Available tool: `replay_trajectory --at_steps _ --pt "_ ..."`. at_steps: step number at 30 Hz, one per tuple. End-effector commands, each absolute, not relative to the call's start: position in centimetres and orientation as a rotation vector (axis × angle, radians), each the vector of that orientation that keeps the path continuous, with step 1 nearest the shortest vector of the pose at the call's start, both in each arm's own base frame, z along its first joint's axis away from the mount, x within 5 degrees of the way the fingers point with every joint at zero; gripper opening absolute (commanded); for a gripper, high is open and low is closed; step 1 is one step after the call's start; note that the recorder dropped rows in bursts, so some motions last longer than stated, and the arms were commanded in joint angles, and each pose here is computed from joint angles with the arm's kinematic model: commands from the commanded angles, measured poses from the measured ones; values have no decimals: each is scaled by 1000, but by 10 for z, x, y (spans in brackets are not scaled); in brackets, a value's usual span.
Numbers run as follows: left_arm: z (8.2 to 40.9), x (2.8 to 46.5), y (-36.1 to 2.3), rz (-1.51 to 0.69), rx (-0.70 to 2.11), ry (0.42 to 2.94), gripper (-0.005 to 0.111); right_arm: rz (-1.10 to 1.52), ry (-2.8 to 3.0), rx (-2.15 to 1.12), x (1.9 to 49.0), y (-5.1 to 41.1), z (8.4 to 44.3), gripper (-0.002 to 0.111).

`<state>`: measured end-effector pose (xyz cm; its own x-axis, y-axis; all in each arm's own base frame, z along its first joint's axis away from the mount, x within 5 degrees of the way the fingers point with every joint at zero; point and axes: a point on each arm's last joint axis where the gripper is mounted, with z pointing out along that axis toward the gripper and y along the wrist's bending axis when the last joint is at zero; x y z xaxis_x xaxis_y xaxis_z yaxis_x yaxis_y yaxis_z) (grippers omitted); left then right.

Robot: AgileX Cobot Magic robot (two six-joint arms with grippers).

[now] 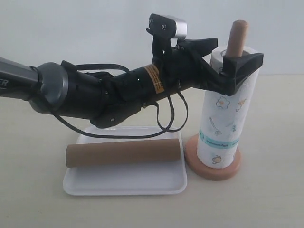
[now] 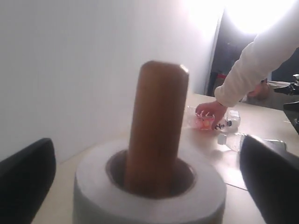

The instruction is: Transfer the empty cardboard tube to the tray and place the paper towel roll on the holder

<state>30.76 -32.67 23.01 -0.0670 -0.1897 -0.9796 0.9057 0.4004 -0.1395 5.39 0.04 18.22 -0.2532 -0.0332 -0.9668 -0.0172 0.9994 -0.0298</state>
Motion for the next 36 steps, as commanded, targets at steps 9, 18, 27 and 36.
replay_trajectory --at_steps 9,18,27,36 --pt "340 276 -299 -942 722 1006 110 -19 1814 -35 54 0 183 0" --pt "409 227 -270 -875 908 845 67 -19 1814 -35 54 0 183 0" --pt "452 185 -238 -791 998 739 5 -19 1814 -35 54 0 183 0" --pt "462 176 -230 -799 982 709 5 -19 1814 -35 54 0 183 0"
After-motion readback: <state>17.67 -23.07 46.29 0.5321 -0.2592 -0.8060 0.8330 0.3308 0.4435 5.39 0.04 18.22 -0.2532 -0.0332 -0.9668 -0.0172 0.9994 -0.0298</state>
